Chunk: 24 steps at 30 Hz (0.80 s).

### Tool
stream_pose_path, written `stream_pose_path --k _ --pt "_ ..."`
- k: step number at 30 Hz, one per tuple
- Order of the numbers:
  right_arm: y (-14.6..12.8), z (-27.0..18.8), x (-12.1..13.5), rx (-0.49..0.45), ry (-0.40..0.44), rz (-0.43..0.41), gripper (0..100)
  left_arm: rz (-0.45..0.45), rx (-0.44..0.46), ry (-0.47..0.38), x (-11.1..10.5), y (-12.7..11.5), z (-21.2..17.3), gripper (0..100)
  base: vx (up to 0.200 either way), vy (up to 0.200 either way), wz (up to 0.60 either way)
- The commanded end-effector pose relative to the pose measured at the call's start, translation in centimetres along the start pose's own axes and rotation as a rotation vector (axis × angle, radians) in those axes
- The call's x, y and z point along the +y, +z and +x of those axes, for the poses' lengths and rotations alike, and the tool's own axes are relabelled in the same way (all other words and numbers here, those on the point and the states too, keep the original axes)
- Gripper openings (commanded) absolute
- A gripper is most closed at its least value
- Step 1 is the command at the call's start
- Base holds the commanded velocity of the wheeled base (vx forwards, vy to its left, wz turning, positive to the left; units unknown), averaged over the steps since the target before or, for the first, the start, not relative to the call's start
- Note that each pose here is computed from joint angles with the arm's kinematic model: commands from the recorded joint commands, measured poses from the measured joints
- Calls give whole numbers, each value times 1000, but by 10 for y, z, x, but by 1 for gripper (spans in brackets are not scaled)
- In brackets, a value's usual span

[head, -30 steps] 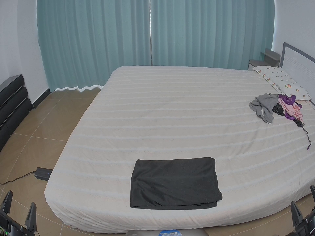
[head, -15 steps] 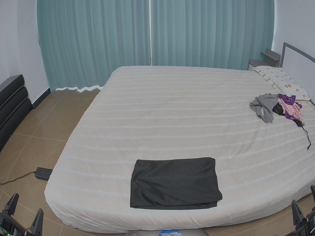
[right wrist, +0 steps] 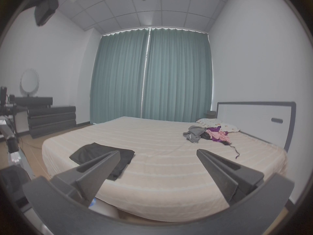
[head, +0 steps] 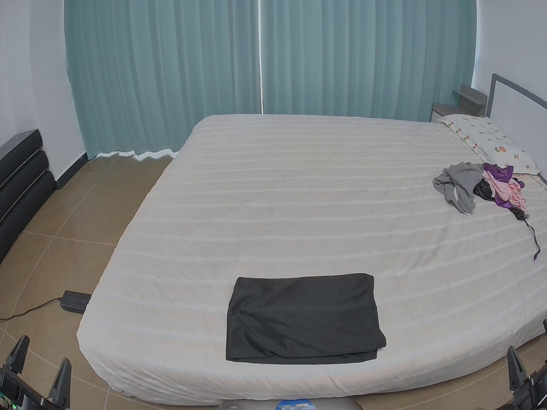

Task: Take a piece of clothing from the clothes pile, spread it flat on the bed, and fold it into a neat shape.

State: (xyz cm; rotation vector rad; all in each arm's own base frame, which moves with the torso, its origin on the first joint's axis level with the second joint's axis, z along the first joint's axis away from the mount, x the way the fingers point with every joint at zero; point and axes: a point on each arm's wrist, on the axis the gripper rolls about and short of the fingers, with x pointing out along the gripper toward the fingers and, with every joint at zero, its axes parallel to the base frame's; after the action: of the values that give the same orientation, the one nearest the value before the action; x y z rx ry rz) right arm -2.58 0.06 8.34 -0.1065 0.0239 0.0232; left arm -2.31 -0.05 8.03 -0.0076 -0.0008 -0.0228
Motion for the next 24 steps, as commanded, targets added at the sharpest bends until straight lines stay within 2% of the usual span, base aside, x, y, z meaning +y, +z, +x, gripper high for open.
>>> stream_pose_path --k 1,3,5,8,11,12,13,16,19,21,24 --pt "-1 -1 0 -11 -19 -1 100 3 7 1 0 -5 1 100 0 0 0" --pt "-1 -1 0 -8 -24 104 100 7 7 0 0 -5 1 100 0 0 0" --pt "-1 -1 -1 -9 -42 125 100 6 7 0 0 -5 1 100 0 0 0" --pt "-1 -1 -1 -9 -49 118 100 4 7 1 0 -5 1 100 0 0 0" --pt "-1 -1 0 -11 -12 96 100 6 7 -3 0 -5 1 100 0 0 0" --pt "-1 -1 1 -12 37 83 100 6 7 -3 0 -5 1 100 0 0 0" --pt "-1 -1 1 -13 43 79 100 6 7 -3 0 -5 1 100 0 0 0" --pt "-3 0 0 -2 -1 32 100 6 7 -3 0 -5 1 100 0 0 0" --pt "-8 2 1 12 -4 38 100 4 7 -3 0 -5 1 100 0 0 0" --pt "-8 3 1 -24 6 69 100 6 7 -3 0 -5 1 100 0 0 0" --pt "-7 3 1 -28 1 88 100 6 7 -3 0 -5 1 100 0 0 0"
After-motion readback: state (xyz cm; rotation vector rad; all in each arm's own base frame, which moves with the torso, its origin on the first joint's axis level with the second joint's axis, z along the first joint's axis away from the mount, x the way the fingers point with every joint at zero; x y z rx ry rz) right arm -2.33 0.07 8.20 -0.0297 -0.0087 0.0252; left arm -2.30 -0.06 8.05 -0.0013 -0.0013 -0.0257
